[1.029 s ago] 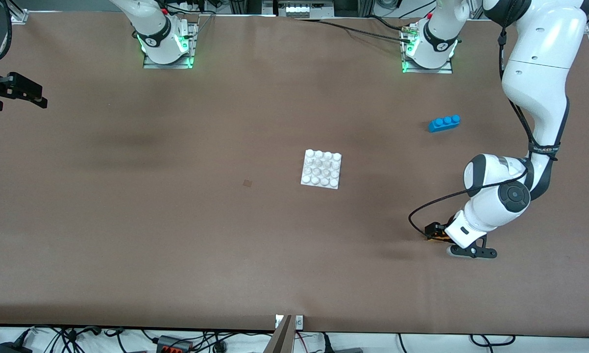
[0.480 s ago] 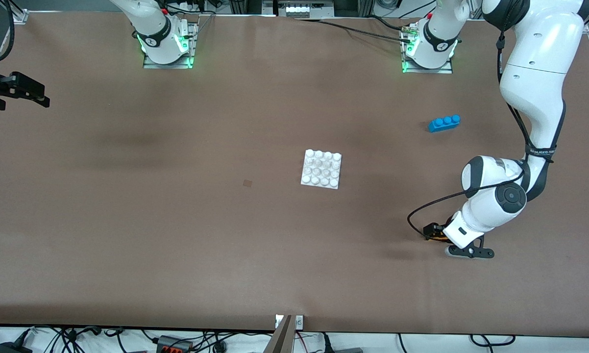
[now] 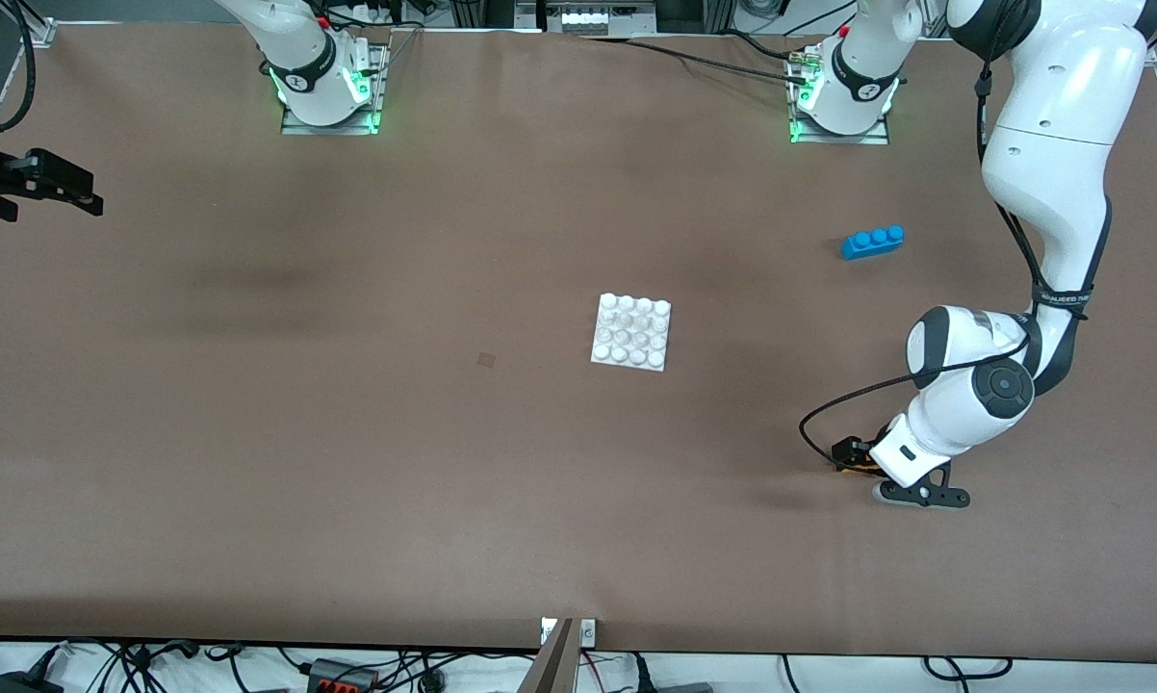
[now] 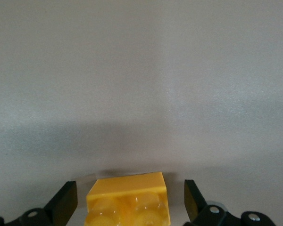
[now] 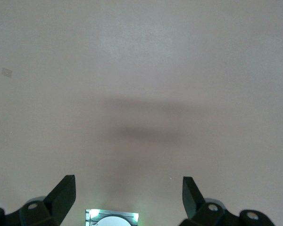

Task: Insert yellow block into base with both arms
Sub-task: 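Lower the left gripper and grasp the yellow brick, then lift the yellow brick and carry it over the white base plate, then press the yellow brick down onto the base plate studs with the left gripper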

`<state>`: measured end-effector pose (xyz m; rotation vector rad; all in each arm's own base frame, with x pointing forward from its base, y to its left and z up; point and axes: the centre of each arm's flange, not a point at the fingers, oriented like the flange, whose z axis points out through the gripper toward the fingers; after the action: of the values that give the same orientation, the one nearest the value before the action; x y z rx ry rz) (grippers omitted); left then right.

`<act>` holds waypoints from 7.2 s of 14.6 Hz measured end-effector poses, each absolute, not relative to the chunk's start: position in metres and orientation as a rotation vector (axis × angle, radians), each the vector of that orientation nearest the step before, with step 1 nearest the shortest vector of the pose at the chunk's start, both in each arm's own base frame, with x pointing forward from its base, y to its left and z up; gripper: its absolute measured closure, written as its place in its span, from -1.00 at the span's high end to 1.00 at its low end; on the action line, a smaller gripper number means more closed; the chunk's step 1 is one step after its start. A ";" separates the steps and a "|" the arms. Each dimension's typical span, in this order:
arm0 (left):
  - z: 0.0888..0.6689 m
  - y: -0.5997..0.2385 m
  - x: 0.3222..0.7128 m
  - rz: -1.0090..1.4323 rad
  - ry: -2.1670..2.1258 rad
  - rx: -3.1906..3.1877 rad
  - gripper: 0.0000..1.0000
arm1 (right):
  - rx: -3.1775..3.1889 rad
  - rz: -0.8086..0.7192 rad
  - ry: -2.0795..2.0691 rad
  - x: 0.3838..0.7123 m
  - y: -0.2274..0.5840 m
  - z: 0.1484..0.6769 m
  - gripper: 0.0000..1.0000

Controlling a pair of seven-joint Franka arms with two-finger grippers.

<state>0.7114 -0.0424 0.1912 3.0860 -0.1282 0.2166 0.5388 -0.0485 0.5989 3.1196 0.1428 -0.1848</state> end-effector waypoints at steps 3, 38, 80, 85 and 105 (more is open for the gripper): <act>0.189 -0.042 0.710 0.211 -0.131 3.087 0.99 | 3.120 -0.190 0.139 0.540 -0.050 0.597 1.00; 0.292 -0.351 0.573 -0.084 -0.023 3.069 0.38 | 3.133 -0.184 0.165 0.540 -0.039 0.598 1.00; 0.214 -0.418 0.495 0.084 -0.174 3.112 0.38 | 3.133 -0.183 0.165 0.540 -0.040 0.598 1.00; 0.213 -0.419 0.494 0.140 -0.146 3.118 0.38 | 3.133 -0.183 0.164 0.540 -0.040 0.598 1.00; 0.204 -0.416 0.470 0.101 -0.116 3.108 0.38 | 3.133 -0.183 0.159 0.540 -0.041 0.598 1.00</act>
<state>0.4703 -0.4159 0.2035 3.1081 -0.1162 0.1008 0.5403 -0.0414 0.5985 3.1332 0.1594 -0.1832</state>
